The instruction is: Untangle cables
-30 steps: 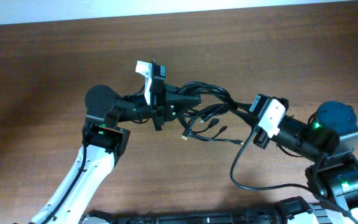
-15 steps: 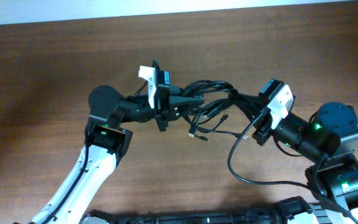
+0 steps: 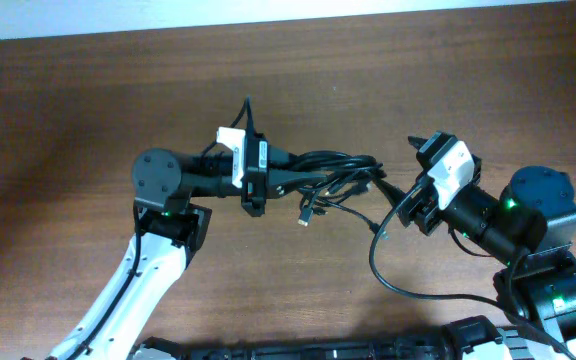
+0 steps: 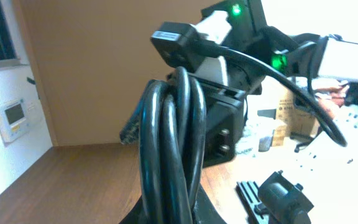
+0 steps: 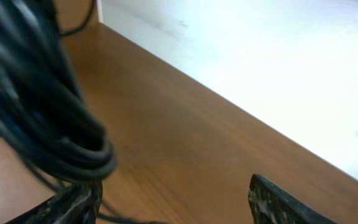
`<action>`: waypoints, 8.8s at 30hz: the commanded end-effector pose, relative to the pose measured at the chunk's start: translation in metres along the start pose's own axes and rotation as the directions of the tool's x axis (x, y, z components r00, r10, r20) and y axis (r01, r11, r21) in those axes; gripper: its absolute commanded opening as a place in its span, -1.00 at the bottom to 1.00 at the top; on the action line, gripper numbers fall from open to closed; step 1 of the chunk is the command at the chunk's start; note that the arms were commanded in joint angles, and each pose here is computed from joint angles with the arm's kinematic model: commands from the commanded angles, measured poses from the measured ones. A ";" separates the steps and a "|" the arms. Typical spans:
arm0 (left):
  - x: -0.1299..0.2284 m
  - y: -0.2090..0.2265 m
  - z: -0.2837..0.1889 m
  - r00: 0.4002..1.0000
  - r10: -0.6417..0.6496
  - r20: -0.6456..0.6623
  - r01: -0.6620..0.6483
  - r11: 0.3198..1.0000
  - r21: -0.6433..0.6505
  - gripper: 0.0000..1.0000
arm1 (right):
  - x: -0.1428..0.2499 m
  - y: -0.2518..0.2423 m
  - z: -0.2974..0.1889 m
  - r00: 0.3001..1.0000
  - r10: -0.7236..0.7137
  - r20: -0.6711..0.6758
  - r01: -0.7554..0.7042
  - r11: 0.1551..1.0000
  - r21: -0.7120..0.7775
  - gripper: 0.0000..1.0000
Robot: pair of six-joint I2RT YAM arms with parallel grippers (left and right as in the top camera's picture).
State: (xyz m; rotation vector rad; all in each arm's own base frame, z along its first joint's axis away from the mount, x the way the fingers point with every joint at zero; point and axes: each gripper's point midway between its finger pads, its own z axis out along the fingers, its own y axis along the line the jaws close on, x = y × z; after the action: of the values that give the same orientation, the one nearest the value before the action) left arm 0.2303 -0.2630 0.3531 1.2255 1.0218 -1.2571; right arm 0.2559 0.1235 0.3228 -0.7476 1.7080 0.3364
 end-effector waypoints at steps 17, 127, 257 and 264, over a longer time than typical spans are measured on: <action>0.003 -0.005 0.000 0.997 0.071 -0.017 -0.070 0.997 0.038 -1.00 | -0.048 0.008 -0.034 0.974 -0.124 0.190 0.119 0.992 0.038 0.53; -0.004 0.040 -0.005 0.971 -0.222 0.084 0.235 0.950 -0.208 -1.00 | 0.012 -0.036 -0.022 0.997 0.009 -0.077 0.011 0.969 0.249 0.78; -0.033 -0.004 0.011 0.941 -0.322 0.107 0.323 0.946 0.010 -1.00 | 0.014 -0.049 0.031 0.996 0.037 -0.075 -0.023 0.984 0.179 1.00; -0.035 0.000 0.010 0.955 -0.270 0.125 0.274 0.962 -0.016 -1.00 | 0.031 -0.013 0.033 0.988 0.083 -0.133 -0.085 0.996 -0.007 0.98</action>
State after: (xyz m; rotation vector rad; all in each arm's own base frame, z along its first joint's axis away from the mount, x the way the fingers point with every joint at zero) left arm 0.2274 -0.2725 0.3761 1.0072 1.1990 -1.5537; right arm 0.2932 0.1162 0.2878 -0.6913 1.8597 0.2904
